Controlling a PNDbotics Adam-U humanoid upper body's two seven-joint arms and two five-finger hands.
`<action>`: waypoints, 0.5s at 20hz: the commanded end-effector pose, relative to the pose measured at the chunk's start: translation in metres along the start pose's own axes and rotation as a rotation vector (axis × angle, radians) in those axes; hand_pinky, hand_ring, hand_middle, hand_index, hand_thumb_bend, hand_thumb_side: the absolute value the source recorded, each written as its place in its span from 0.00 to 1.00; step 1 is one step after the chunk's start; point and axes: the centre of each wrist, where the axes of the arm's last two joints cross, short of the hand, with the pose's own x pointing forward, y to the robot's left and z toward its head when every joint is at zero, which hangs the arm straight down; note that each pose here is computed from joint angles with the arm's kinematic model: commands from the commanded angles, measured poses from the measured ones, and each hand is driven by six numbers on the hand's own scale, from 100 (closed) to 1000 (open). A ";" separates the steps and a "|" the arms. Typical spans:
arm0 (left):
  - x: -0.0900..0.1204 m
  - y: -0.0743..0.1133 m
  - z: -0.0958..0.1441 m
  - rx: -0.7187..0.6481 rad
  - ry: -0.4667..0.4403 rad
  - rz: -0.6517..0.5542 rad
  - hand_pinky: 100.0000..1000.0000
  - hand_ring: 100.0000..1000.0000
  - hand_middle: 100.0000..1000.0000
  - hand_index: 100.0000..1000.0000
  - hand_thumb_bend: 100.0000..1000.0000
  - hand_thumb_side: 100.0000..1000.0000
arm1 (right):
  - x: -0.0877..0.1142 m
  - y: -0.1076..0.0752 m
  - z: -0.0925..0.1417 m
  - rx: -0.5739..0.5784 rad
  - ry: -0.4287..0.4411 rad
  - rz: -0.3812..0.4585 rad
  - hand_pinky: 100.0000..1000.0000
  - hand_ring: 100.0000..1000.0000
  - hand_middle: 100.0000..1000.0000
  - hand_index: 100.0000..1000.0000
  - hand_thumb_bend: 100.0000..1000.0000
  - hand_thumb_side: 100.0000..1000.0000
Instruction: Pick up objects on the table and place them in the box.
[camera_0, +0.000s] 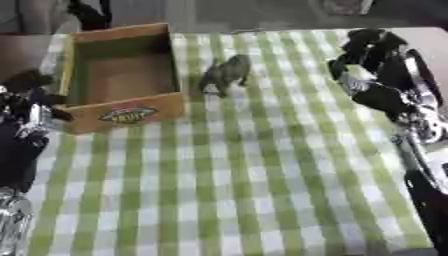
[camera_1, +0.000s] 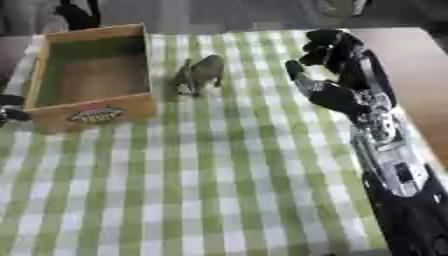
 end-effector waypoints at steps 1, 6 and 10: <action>0.008 0.001 -0.004 -0.008 -0.029 -0.013 0.46 0.57 0.66 0.75 0.00 0.11 | 0.008 -0.007 -0.007 0.018 -0.028 0.034 0.63 0.54 0.53 0.70 0.31 0.00; 0.007 0.001 -0.004 -0.008 -0.028 -0.013 0.46 0.57 0.66 0.75 0.00 0.11 | 0.008 -0.009 -0.010 0.036 -0.031 0.047 0.63 0.54 0.53 0.70 0.31 0.00; 0.007 0.001 -0.003 -0.008 -0.026 -0.014 0.46 0.57 0.66 0.75 0.00 0.11 | 0.009 -0.010 -0.012 0.054 -0.036 0.058 0.63 0.54 0.53 0.70 0.31 0.00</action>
